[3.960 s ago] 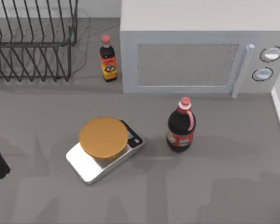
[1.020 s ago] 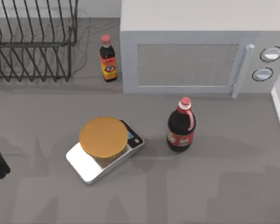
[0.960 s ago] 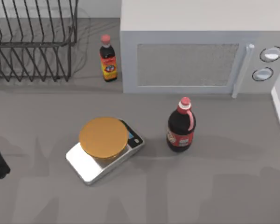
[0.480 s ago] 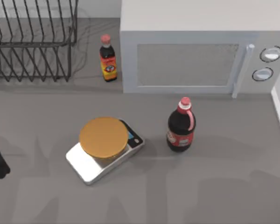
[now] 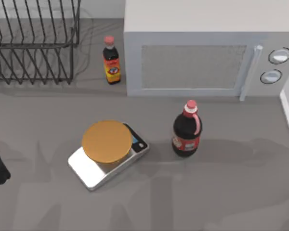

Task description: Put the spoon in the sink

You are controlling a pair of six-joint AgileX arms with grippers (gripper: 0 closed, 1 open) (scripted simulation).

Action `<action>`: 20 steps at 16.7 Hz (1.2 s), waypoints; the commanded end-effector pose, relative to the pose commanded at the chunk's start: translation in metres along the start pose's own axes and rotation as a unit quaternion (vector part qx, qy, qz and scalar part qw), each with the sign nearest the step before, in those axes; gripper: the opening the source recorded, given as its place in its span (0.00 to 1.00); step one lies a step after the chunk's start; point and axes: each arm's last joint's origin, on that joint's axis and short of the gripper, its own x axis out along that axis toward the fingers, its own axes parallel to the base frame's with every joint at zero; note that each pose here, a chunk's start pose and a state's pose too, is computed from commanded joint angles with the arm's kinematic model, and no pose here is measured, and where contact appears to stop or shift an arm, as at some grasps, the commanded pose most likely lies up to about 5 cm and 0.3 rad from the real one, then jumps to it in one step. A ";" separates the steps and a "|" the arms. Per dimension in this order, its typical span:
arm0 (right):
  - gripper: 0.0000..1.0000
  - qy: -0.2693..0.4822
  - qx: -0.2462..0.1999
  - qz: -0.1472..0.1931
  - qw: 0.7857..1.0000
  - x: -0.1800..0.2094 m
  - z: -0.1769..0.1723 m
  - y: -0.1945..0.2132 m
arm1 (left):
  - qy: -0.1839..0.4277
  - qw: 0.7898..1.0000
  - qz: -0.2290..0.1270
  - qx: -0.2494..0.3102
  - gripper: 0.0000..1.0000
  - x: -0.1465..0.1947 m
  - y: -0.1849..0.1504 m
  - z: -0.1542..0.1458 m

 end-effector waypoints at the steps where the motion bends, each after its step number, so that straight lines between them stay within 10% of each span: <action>1: 0.00 0.004 0.000 -0.001 1.000 -0.005 0.017 0.006 | 0.000 1.000 0.000 0.000 1.00 0.000 0.000 0.000; 10: 0.00 0.006 -0.003 -0.001 1.000 -0.001 0.157 0.063 | 0.000 1.000 0.000 0.000 1.00 0.000 0.000 0.000; 20: 0.00 -0.033 -0.010 0.011 0.999 0.025 0.191 0.090 | 0.000 1.000 0.000 0.000 1.00 0.000 0.000 0.000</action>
